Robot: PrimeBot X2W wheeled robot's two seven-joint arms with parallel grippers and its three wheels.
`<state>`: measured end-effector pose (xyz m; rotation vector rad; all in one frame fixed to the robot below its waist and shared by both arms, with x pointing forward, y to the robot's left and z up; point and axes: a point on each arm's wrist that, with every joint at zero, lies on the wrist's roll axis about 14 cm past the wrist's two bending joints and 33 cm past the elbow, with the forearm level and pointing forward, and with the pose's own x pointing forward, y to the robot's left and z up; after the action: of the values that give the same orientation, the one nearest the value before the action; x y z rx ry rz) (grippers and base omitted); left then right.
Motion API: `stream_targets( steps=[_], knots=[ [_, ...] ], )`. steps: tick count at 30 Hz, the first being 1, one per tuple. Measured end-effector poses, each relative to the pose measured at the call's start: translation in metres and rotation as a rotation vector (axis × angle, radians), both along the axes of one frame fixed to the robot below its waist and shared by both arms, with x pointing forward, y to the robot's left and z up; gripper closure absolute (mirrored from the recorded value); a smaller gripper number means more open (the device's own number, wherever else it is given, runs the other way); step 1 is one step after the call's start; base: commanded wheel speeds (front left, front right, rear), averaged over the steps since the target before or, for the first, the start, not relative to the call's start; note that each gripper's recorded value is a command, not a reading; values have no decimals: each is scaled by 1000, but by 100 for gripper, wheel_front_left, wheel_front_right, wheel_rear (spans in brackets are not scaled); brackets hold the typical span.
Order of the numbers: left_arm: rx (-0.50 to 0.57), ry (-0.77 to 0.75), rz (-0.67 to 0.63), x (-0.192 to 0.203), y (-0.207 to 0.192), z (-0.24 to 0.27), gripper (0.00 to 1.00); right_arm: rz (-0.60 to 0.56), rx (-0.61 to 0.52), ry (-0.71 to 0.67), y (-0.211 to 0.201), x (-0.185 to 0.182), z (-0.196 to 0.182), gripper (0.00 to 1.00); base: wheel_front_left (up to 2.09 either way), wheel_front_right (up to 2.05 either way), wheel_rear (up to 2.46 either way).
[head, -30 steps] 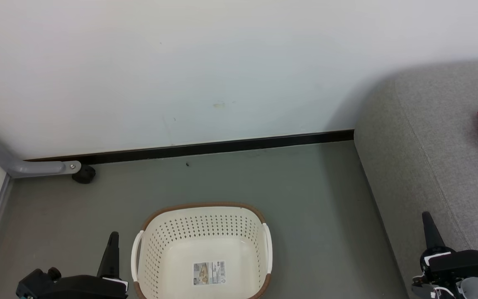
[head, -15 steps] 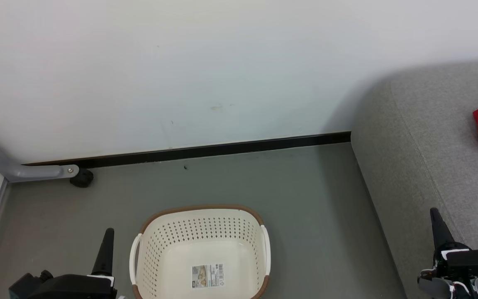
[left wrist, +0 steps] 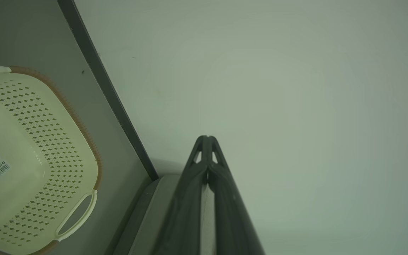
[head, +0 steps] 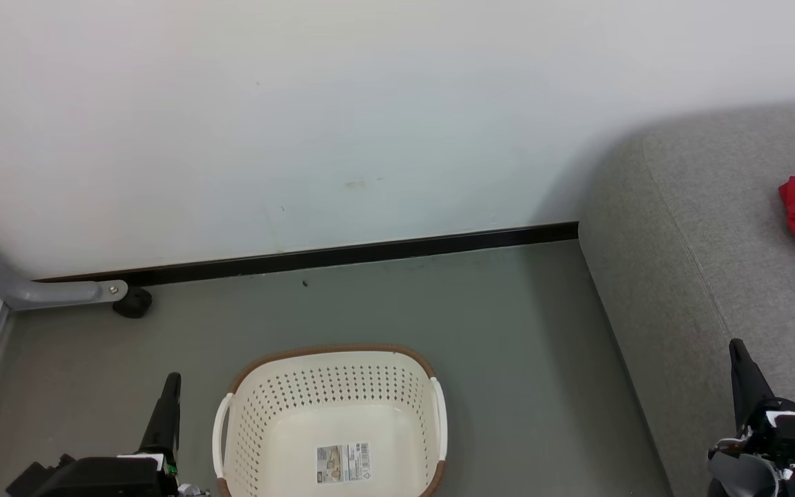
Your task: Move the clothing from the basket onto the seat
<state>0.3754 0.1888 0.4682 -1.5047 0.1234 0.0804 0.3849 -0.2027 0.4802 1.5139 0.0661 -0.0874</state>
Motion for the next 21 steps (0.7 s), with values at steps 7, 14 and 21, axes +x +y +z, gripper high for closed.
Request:
stream_targets(
  steps=[7,14,21],
  knots=[
    [-54,-22,4,1,0,5,100,-12,57,-19,-4,-1,4,100,0,0,0],
    [-54,-22,4,1,0,5,100,-12,57,-20,-4,-1,5,100,0,0,0],
    [-54,-22,4,1,0,5,100,-12,57,-20,-4,-1,5,100,0,0,0]
  ],
)
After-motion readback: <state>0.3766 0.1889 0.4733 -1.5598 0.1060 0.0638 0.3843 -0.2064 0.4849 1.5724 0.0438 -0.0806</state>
